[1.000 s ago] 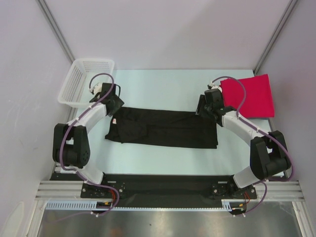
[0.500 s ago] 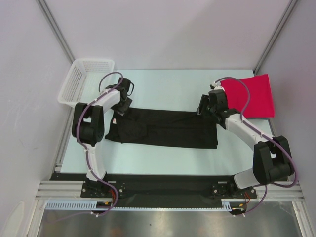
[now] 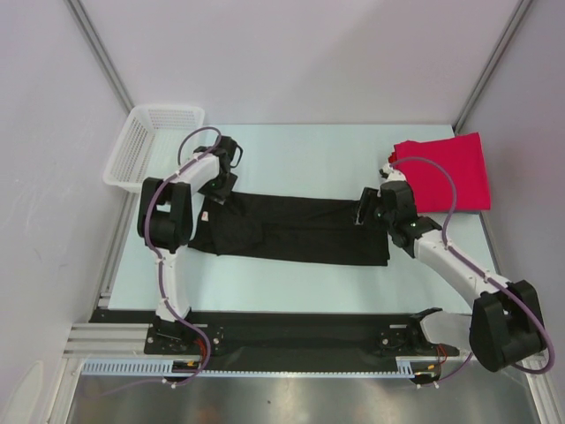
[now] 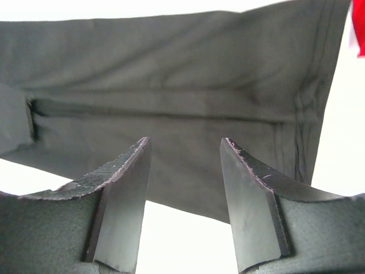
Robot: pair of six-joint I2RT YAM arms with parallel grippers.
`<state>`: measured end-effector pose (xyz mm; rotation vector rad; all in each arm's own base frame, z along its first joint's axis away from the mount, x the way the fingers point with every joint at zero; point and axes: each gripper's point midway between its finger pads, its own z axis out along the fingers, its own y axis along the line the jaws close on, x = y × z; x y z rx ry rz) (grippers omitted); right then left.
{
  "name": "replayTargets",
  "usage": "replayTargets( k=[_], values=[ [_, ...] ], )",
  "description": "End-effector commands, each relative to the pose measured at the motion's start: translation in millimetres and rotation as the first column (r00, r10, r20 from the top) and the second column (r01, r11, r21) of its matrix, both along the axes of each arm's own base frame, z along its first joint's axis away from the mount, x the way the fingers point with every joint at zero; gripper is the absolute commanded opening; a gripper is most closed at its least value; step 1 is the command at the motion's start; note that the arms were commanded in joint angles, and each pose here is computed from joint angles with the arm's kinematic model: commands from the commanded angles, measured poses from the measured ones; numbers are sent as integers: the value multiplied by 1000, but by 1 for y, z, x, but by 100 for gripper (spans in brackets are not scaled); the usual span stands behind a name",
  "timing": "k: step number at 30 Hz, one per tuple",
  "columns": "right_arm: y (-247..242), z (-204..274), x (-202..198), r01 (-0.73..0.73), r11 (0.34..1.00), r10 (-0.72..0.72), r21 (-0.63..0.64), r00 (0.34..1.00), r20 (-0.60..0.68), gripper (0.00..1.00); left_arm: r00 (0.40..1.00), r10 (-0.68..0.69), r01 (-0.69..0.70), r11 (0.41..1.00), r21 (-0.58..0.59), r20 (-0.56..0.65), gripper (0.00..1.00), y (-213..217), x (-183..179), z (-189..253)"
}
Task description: Fold and stack the t-shirts
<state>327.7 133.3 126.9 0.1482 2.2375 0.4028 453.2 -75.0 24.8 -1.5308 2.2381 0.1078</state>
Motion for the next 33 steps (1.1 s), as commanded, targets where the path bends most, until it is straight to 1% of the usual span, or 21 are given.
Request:
replayTargets(
  k=[1,5,6,11,14,15,16,18,21,22,23,24,25,26,27,28,29,30,31,32,33],
  values=[
    [-3,-1,-12,0,1000,0,9,1000,14,57,999,18,-16,999,-37,44,61,-11,12,10],
    [-6,-6,-19,4,1000,-4,3,1000,7,57,999,17,-15,999,-47,47,59,-9,-1,21],
    [-7,-8,-20,4,1000,-4,3,1000,7,57,998,17,-14,999,-52,65,59,-9,-2,31],
    [-7,-11,-23,0,1000,0,2,1000,1,57,994,0,4,999,-38,106,60,-6,-5,53],
    [-8,-13,-25,2,1000,-2,5,1000,0,58,991,-42,45,999,-21,125,60,-5,-6,66],
    [-7,-13,-25,0,1000,0,7,1000,4,57,990,-85,87,996,-6,116,60,-5,-8,68],
    [-7,-12,-25,1,1000,-1,11,1000,7,58,986,-109,110,994,0,129,59,-6,-9,76],
    [-7,-13,-25,1,1000,-1,18,1000,11,58,980,-161,157,987,35,116,59,-5,-20,80],
    [-3,-13,-25,-8,999,7,38,1000,22,58,967,-222,215,974,66,122,59,-1,-45,90],
    [-2,-14,-24,-8,999,7,43,1000,22,58,965,-240,233,970,72,107,59,0,-60,80],
    [0,-12,-24,-13,998,11,56,999,30,58,955,-250,241,968,73,157,59,2,-68,96],
    [1,-13,-24,-12,998,10,63,999,31,58,950,-260,251,965,72,173,59,3,-77,99],
    [2,-11,-21,-13,997,10,71,999,44,59,950,-268,261,963,65,158,58,6,-95,82],
    [3,-13,-22,-13,997,10,74,999,47,59,933,-275,268,961,62,233,58,7,-104,101],
    [5,-12,-21,-13,997,9,81,999,51,59,926,-280,277,960,50,252,58,7,-114,100],
    [9,-11,-23,-38,994,33,98,998,54,59,929,-282,280,959,43,240,58,10,-133,79],
    [11,-10,-23,-40,994,34,100,998,59,59,919,-285,286,957,37,271,58,11,-142,79],
    [9,-10,-23,-36,994,30,99,998,61,59,889,-293,302,953,32,353,59,10,-149,94],
    [10,-10,-24,-41,994,35,99,997,64,60,885,-294,306,952,24,361,59,13,-165,76],
    [9,-8,-23,-37,995,29,97,997,74,61,869,-300,319,948,17,393,60,11,-171,76],
    [9,-7,-24,-39,994,31,100,996,81,61,830,-295,327,945,15,474,61,10,-176,89]
  ],
)
